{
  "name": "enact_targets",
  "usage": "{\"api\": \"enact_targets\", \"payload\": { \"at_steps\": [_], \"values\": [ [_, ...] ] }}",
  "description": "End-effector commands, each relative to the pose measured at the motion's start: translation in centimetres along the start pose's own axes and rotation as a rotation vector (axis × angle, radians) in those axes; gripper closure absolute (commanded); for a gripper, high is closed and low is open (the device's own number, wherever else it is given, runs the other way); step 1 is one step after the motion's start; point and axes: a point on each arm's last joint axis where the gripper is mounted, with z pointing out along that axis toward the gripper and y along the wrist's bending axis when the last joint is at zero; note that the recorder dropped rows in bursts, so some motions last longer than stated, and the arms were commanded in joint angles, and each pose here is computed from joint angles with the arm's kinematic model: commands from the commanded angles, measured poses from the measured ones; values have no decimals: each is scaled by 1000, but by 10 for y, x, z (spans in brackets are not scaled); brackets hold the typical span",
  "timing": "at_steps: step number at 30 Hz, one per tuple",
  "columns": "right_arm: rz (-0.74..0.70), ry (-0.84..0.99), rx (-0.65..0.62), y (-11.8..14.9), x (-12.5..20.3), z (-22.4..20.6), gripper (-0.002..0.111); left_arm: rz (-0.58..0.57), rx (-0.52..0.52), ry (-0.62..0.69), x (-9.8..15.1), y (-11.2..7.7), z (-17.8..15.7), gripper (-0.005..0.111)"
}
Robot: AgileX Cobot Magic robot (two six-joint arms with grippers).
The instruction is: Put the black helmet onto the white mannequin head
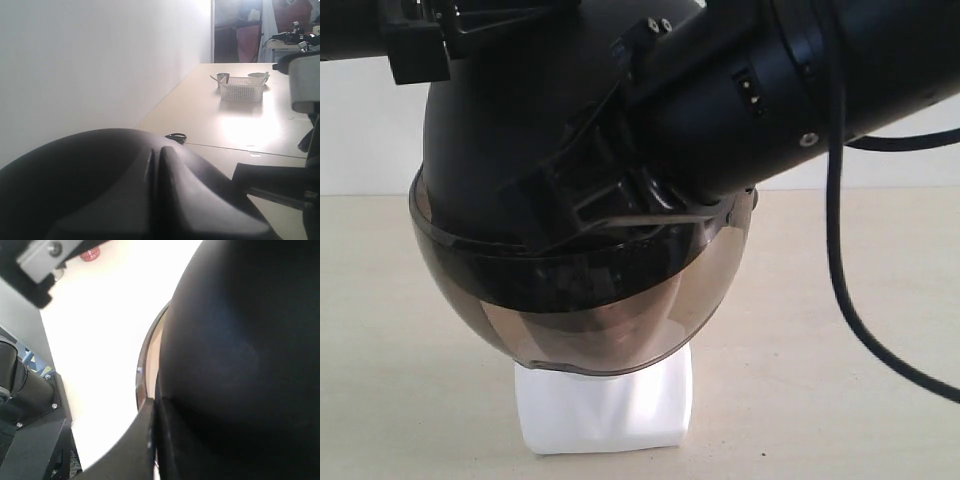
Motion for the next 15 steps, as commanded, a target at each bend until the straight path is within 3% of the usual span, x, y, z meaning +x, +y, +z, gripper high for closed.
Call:
{"api": "enact_targets", "payload": {
  "at_steps": [1, 6, 11, 13, 15],
  "values": [
    [-44, -93, 49, -1, -7, -12, 108, 8, -10, 76, 14, 4, 2, 103],
    [-163, -328, 87, 23, -38, -80, 108, 28, 6, 37, -1, 1, -1, 103],
    [-294, -554, 225, 41, -42, -147, 108, 70, -23, -18, -30, -7, -11, 103],
    [-320, -583, 305, 46, -32, -176, 108, 111, -87, -38, -44, -11, -21, 103],
    [-286, -611, 443, 45, -10, -205, 109, 185, -219, -13, -59, -16, -38, 103]
  ]
}}
